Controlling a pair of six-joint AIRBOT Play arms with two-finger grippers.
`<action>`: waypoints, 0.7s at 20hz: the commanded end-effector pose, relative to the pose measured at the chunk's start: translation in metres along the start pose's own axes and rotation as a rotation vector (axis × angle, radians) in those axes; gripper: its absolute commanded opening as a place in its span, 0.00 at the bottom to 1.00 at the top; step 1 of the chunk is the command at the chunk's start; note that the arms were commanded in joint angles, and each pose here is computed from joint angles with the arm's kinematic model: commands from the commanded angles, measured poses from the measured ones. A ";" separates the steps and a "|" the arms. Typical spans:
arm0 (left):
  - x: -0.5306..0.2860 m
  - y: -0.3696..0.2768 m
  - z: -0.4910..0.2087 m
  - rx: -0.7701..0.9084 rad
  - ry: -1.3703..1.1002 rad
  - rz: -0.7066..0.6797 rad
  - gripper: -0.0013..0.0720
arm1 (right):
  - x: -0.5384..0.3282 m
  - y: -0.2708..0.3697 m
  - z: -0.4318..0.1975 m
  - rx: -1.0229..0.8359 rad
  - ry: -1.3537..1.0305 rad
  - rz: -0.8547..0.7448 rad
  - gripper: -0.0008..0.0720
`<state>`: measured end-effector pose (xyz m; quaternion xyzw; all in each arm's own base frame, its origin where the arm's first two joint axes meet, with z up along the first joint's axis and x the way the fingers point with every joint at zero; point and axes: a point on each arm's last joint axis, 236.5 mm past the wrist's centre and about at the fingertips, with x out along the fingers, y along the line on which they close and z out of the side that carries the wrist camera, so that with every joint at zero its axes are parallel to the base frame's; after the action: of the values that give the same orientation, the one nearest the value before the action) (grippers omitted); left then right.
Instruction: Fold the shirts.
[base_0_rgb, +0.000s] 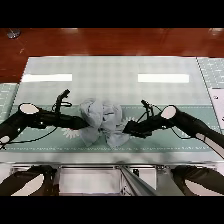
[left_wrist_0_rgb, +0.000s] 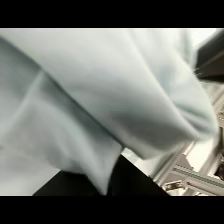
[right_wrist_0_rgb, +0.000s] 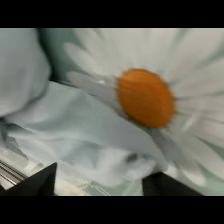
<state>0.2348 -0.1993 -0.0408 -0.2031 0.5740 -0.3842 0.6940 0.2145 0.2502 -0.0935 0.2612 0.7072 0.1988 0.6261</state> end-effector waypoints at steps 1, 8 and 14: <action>-0.009 -0.021 0.008 0.055 0.019 -0.052 0.04 | 0.020 0.025 0.003 -0.062 0.027 0.022 0.31; -0.093 -0.055 0.077 0.093 -0.133 -0.068 0.04 | -0.083 0.096 0.081 -0.316 -0.174 0.038 0.04; -0.256 -0.152 0.179 0.310 -0.600 0.081 0.04 | -0.365 0.220 0.113 -0.647 -0.810 0.010 0.04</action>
<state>0.3357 -0.1465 0.1850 -0.1895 0.3845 -0.3929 0.8135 0.3804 0.2382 0.1829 0.1645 0.4378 0.3147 0.8260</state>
